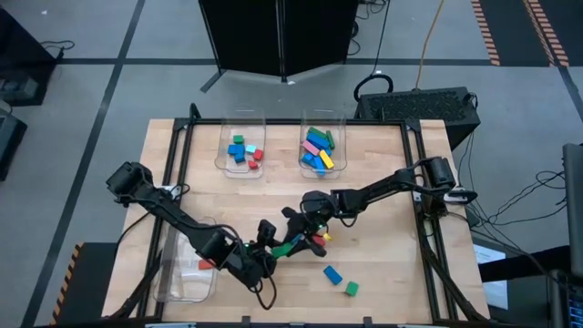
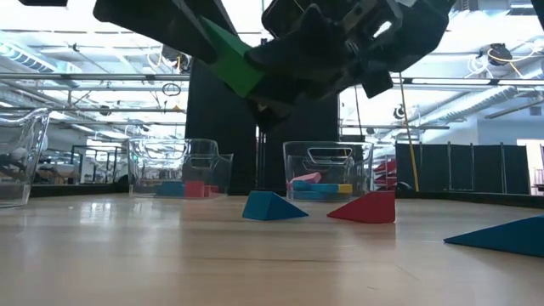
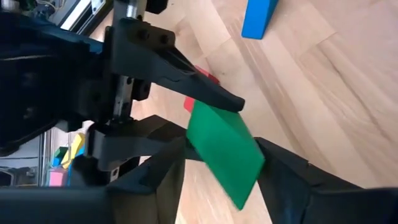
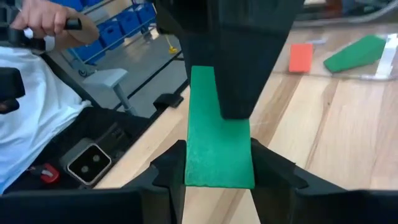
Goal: Sort blocks by size
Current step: Put the green triangular block into the bottom transparent bin
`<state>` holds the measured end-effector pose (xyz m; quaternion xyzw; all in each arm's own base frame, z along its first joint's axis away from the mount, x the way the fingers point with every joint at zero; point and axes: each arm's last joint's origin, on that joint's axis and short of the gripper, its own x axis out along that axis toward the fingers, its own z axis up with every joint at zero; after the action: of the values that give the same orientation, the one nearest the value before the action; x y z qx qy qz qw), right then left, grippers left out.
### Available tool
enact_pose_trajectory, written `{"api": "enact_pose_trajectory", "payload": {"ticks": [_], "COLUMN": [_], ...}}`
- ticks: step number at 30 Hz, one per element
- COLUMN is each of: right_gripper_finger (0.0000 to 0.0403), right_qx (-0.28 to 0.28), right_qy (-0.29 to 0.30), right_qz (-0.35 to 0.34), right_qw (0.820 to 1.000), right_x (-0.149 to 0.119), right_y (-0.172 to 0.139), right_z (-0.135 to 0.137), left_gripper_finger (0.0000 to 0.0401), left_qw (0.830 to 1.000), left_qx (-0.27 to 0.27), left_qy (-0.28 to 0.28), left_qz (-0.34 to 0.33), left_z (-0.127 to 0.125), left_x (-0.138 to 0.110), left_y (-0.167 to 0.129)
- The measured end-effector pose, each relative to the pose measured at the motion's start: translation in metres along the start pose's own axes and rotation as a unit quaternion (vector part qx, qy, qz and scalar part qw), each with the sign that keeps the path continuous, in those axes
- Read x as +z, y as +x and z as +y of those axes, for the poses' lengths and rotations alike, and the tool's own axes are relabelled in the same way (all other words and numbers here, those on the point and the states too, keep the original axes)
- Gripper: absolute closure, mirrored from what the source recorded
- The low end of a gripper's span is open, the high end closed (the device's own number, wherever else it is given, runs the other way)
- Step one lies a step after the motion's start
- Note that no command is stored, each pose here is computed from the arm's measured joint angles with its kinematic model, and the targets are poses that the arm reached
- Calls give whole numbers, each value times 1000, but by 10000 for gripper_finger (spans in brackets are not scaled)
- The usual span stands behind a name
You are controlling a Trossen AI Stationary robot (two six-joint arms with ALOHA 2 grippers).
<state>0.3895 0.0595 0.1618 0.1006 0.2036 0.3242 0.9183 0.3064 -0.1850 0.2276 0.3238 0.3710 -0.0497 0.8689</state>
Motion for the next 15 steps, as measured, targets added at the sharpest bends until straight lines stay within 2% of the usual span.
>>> {"api": "enact_pose_trajectory", "payload": {"ticks": [10, 15], "right_gripper_finger": [275, 275], "right_qx": [10, 13], "right_qy": [1, -1], "right_qz": [-16, -18], "right_qw": [1000, 1000], "right_x": [4, 4], "right_y": [0, 0], "right_z": [1, 1], "left_gripper_finger": [252, 284], "left_qw": [1000, 1000], "left_qx": [4, 1], "left_qy": [-4, -6], "left_qz": [3, -3], "left_z": [6, 6], "left_x": [-1, 0], "left_y": [4, 4]}}
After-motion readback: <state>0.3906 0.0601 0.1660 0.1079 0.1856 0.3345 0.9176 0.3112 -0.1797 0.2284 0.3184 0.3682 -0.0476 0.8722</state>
